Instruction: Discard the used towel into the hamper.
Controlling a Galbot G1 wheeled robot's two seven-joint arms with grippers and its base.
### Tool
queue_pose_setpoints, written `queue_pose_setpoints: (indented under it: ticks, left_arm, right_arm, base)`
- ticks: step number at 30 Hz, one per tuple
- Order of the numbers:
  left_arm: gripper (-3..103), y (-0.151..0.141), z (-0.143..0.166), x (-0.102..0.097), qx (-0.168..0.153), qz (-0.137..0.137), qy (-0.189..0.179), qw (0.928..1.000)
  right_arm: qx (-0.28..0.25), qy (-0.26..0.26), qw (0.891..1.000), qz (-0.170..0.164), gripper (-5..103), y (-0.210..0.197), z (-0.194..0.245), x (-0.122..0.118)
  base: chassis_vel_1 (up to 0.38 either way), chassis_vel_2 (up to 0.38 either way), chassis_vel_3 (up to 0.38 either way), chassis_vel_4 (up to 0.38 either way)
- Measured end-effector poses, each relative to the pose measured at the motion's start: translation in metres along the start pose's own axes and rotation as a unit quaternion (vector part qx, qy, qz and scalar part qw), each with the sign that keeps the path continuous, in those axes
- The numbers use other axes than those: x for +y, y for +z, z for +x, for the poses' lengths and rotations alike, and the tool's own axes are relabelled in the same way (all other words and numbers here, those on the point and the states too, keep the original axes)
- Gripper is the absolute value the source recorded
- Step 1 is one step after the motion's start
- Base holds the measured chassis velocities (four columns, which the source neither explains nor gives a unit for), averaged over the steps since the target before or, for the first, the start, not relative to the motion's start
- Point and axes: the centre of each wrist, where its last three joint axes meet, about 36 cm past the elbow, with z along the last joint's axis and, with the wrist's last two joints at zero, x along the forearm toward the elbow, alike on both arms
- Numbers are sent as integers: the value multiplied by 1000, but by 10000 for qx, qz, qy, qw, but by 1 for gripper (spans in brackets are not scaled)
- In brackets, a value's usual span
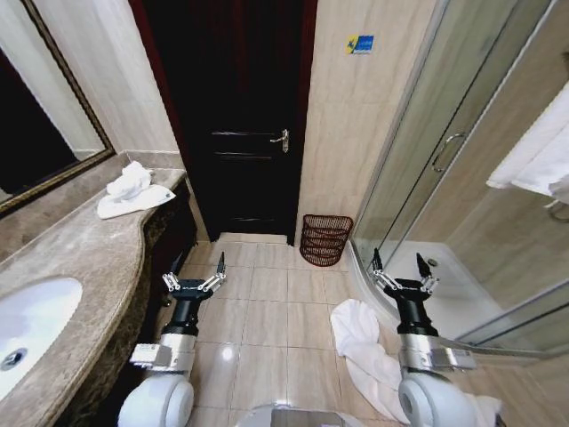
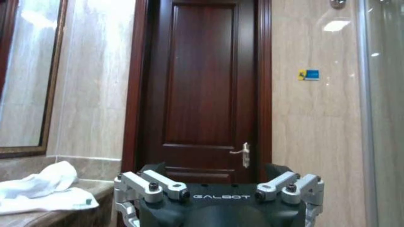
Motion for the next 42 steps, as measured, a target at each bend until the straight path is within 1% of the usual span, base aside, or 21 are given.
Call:
queue_pose_setpoints:
  ticks: [3, 6, 17, 21, 23, 25, 30, 33, 34, 37, 40, 42]
  left_arm:
    - [100, -1, 0, -4, 47, 244, -87, 9997]
    - [100, -1, -1, -4, 32, 294, -101, 9995]
    - [100, 5, 0, -3, -15, 317, -120, 9994]
    - [100, 7, 0, -3, -31, 298, -135, 9995]
    - [100, 9, 0, -3, -31, 300, -138, 9994]
    - [100, 11, 1, -4, -35, 309, -138, 9994]
    - [100, 14, 2, -7, -22, 308, -126, 9994]
    - [100, 15, 3, -10, 39, 378, -182, 9991]
    - [100, 15, 3, -10, 39, 378, -182, 9991]
    - [100, 15, 3, -12, 108, 462, -217, 9986]
    - [100, 16, 3, -14, 110, 527, -200, 9983]
    - [100, 20, 2, -15, 47, 552, -182, 9983]
  right_arm:
    - [-1, -27, 10000, 50, 100, 3, 1, 1]
    - [-4, -27, 10000, 62, 100, 2, 1, 1]
    - [-45, 15, 9999, 103, 100, 3, 0, 2]
    - [-132, 51, 9997, 195, 100, 5, 1, 1]
    - [-218, 60, 9992, 334, 100, 7, 0, -1]
    - [-233, 55, 9991, 350, 100, 7, 0, -1]
    - [-221, 64, 9994, 252, 100, 1, 1, 1]
    - [-192, 109, 9997, 49, 100, -2, 0, 1]
    - [-192, 109, 9997, 49, 100, -2, 0, 1]
    - [-194, 103, 9996, -173, 100, -7, 0, 3]
    - [-209, 82, 9995, -205, 100, -8, 0, 3]
    - [-212, 38, 9995, -210, 100, -9, 1, 3]
  base:
    - [0, 0, 0, 0]
    - [0, 0, 0, 0]
    - [0, 0, 0, 0]
    - [0, 0, 0, 0]
    - [0, 0, 0, 0]
    - [0, 0, 0, 0]
    - [0, 0, 0, 0]
    - [0, 0, 0, 0]
    - [0, 0, 0, 0]
    - [0, 0, 0, 0]
    - [0, 0, 0, 0]
    - [0, 0, 0, 0]
